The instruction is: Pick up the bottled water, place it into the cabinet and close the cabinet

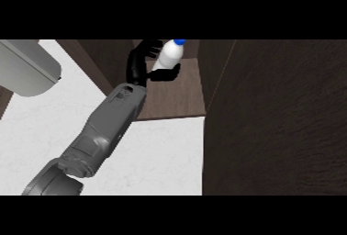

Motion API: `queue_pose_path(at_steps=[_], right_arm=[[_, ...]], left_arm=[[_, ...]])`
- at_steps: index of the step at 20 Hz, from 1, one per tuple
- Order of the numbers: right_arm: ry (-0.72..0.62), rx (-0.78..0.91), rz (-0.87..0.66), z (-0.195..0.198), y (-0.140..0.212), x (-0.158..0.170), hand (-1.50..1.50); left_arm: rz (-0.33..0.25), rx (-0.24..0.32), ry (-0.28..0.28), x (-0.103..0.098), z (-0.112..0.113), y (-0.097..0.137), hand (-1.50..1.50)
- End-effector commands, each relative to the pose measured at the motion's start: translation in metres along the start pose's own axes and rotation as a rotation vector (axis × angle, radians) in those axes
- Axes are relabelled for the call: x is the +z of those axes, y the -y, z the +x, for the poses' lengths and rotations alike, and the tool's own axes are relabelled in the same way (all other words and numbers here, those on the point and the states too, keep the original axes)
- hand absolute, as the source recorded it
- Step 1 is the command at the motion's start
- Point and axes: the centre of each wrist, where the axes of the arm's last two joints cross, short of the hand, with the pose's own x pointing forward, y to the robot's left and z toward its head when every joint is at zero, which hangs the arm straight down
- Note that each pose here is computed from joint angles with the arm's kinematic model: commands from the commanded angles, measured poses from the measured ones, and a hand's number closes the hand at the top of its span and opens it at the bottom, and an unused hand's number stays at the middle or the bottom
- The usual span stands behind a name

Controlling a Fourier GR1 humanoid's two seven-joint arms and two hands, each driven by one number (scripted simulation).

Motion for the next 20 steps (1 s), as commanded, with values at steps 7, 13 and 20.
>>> queue_pose_path(at_steps=[7,13,20], right_arm=[[0.006,-0.010,0.014,-0.002,0.004,-0.003,-1.50],[0.007,0.000,0.035,-0.002,0.003,0.001,-1.50],[-0.001,0.012,0.015,-0.001,0.000,0.012,-1.50]], left_arm=[[0.067,-0.084,-0.033,-0.014,-0.015,-0.030,-1.50],[0.069,-0.068,-0.021,-0.013,-0.020,-0.033,-1.50],[0.019,0.140,0.081,-0.023,-0.014,-0.046,-1.50]])
